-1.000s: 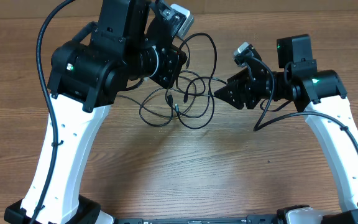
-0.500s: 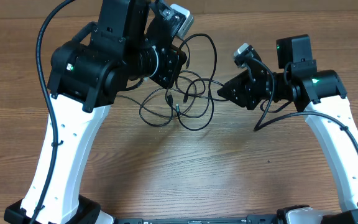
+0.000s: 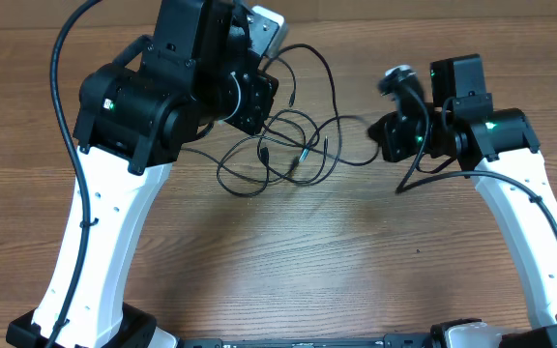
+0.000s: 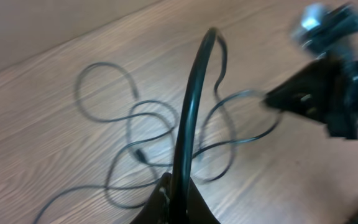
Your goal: Untangle cables
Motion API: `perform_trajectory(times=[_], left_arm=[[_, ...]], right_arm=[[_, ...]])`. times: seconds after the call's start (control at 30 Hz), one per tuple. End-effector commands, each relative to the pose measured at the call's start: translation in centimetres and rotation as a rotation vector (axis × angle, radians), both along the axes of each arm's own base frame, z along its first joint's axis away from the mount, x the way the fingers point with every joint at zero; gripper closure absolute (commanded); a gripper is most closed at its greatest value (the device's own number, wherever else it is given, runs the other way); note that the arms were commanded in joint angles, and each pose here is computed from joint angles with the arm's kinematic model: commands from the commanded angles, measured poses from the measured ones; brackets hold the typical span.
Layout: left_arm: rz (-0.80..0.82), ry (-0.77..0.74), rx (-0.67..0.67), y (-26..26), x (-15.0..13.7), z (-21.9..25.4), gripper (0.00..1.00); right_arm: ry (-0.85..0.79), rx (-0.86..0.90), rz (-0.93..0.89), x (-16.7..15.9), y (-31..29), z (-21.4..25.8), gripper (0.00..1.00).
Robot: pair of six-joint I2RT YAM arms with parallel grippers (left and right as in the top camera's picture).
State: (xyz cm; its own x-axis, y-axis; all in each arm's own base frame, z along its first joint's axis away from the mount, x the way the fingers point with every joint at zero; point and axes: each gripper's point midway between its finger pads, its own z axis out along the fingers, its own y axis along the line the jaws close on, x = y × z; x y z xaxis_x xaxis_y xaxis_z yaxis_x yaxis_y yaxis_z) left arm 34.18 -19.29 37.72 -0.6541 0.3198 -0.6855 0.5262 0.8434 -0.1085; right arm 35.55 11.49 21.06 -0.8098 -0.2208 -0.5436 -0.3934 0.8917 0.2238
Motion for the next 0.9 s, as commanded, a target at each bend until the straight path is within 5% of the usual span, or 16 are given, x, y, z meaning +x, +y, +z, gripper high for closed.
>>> perform_trajectory(times=[0.0, 0.1, 0.27, 0.33, 0.57, 0.87], left_arm=[[0.137, -0.057, 0.056, 2.3, 0.8, 1.0, 0.96], [0.162, -0.056, 0.057, 2.6, 0.9, 1.0, 0.96], [0.171, -0.049, 0.009, 2.1, 1.0, 1.3, 0.96], [0.126, -0.030, -0.047, 0.8, 0.6, 1.6, 0.96], [0.047, -0.007, -0.137, -1.3, 0.1, 2.2, 0.96], [-0.123, 0.102, -0.127, -4.4, -1.0, -0.7, 0.96]], right_arm=[[0.009, -0.199, -0.615, 1.7, -9.3, -0.2, 0.96], [0.018, -0.237, -0.806, 1.1, -12.5, -0.2, 0.96], [0.050, -0.173, -0.778, 1.1, -11.7, -0.5, 0.91], [0.082, -0.077, -0.674, 1.3, -9.2, -0.6, 0.74], [0.119, 0.166, -0.213, 0.0, -1.0, 0.8, 0.44], [-0.011, 0.488, 0.266, -2.0, 6.1, 6.2, 0.32]])
